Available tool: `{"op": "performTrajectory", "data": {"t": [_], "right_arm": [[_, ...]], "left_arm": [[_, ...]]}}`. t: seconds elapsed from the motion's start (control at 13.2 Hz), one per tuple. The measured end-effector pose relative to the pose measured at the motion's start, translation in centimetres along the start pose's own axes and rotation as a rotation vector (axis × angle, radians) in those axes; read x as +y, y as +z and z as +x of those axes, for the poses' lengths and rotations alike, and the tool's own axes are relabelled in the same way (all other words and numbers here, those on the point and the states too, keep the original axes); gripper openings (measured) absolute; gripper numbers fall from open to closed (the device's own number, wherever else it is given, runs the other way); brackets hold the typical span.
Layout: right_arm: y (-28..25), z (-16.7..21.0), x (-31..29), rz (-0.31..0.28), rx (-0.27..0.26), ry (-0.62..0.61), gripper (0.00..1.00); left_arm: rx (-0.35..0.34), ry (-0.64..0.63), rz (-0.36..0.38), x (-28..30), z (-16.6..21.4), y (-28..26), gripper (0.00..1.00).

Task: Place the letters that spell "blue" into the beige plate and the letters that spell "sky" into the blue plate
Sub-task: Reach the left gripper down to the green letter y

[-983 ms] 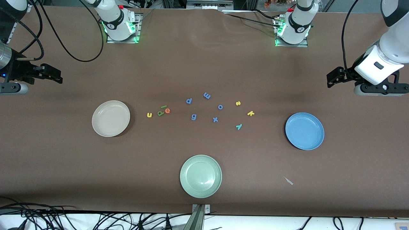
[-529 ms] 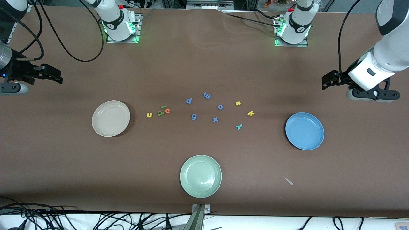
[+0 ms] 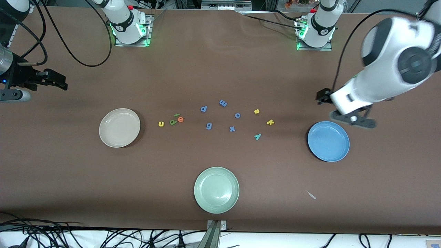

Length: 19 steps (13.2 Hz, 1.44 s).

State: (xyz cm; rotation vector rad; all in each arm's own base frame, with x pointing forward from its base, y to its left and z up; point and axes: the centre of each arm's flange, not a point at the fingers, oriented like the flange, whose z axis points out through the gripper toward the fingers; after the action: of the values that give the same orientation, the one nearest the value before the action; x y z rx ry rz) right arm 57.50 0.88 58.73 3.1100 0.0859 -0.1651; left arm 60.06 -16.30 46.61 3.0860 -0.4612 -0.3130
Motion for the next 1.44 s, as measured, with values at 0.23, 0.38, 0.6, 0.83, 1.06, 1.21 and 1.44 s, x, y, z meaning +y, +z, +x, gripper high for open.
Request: {"op": "performTrajectory", "data": {"t": [0.23,0.38,0.6,0.83,1.06,1.21,1.44], "right_arm": [[0.0,0.0,0.0,0.000,0.000,0.000,1.00],[0.0,0.0,0.0,0.000,0.001,0.000,1.00],[0.0,0.0,0.0,0.000,0.002,0.000,1.00],[-0.1,0.0,-0.1,0.000,0.003,-0.001,1.00],[-0.1,0.0,-0.4,0.000,0.005,-0.006,1.00],[0.1,0.1,-0.7,-0.001,-0.004,-0.013,1.00],[0.7,0.0,-2.1,-0.002,-0.039,-0.037,1.00]], "left_arm": [[0.019,0.098,0.003,3.9,3.6,3.8,1.00],[0.034,0.196,0.005,5.9,5.2,6.3,1.00],[0.044,0.357,0.009,9.3,7.2,10.6,1.00],[0.082,0.485,0.015,12.4,9.1,15.3,1.00],[0.125,0.571,0.018,12.8,11.1,20.5,1.00],[0.146,0.593,0.019,13.2,11.8,23.2,0.98],[0.153,0.618,0.020,14.5,12.0,25.9,0.96]]}}
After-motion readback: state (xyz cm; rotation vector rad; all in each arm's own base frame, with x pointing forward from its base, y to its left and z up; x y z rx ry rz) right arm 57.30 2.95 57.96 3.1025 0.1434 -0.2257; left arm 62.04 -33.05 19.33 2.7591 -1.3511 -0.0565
